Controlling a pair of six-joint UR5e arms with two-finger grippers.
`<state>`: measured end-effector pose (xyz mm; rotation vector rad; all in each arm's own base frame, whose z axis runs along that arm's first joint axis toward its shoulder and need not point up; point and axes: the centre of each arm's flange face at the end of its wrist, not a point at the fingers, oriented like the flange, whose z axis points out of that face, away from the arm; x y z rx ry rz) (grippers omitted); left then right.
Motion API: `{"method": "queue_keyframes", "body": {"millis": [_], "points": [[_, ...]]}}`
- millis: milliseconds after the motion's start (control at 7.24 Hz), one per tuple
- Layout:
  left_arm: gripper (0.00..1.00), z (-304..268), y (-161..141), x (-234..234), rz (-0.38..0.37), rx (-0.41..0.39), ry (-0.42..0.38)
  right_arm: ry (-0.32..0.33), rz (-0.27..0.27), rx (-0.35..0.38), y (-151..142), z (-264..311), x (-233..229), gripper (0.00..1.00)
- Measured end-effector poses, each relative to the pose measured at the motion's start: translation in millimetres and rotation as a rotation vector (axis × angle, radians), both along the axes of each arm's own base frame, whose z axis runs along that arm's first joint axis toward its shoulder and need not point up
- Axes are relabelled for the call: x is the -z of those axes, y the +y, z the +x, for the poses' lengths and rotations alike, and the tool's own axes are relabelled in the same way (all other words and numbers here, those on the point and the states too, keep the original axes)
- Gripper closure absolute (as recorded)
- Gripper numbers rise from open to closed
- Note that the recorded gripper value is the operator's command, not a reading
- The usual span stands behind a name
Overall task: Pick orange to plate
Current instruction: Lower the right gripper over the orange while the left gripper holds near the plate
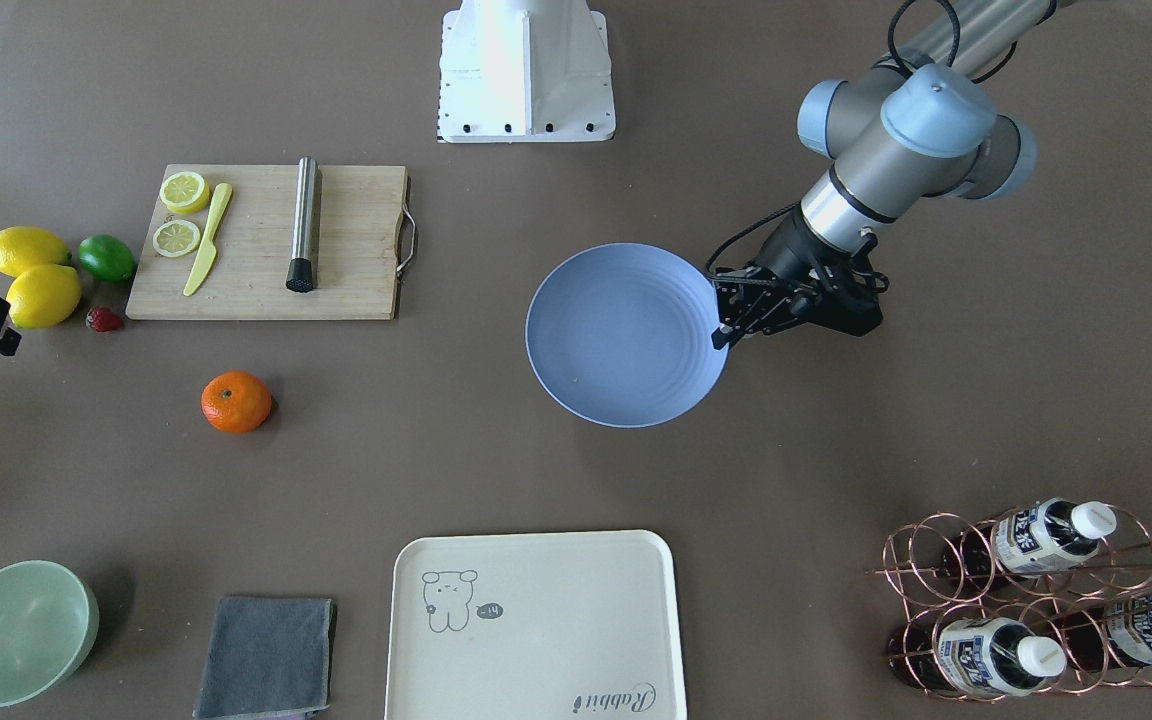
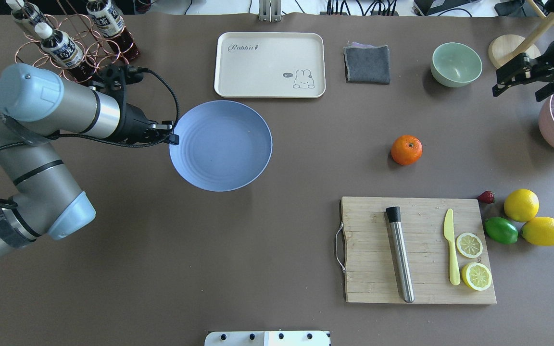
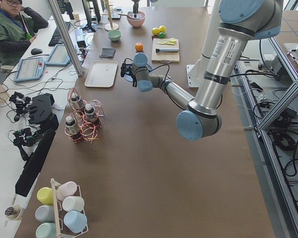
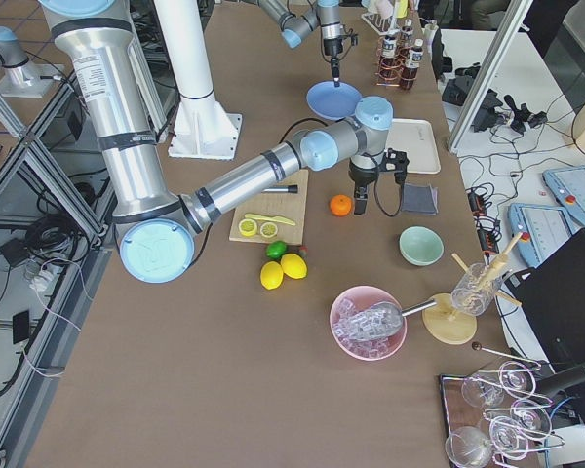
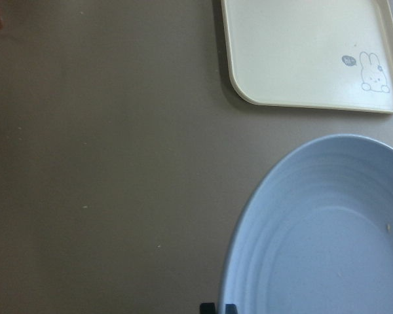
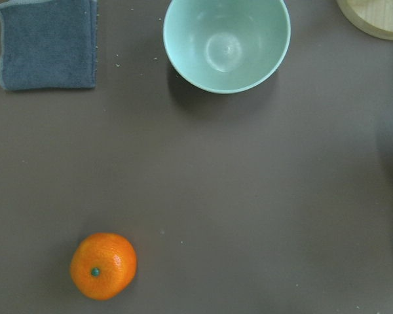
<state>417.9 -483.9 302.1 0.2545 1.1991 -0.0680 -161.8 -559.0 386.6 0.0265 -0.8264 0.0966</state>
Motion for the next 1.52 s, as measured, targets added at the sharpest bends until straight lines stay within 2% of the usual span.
{"method": "queue_keyframes", "body": {"millis": [415,691,967,1244,1520], "points": [[1.0,64,34,31,-0.03,0.04,0.026,-0.008,0.002,-0.051,-13,-82,0,0.0],[1.0,97,55,38,-0.044,0.072,0.029,-0.015,-0.009,-0.077,-6,-124,-7,0.0],[1.0,110,56,33,-0.047,0.083,0.018,-0.02,-0.013,-0.054,9,-161,1,0.0],[1.0,111,55,31,-0.048,0.087,0.015,0.006,0.007,-0.03,23,-194,1,0.0],[1.0,112,54,31,-0.049,0.087,0.013,0.037,0.002,-0.009,30,-211,-14,0.0]]}}
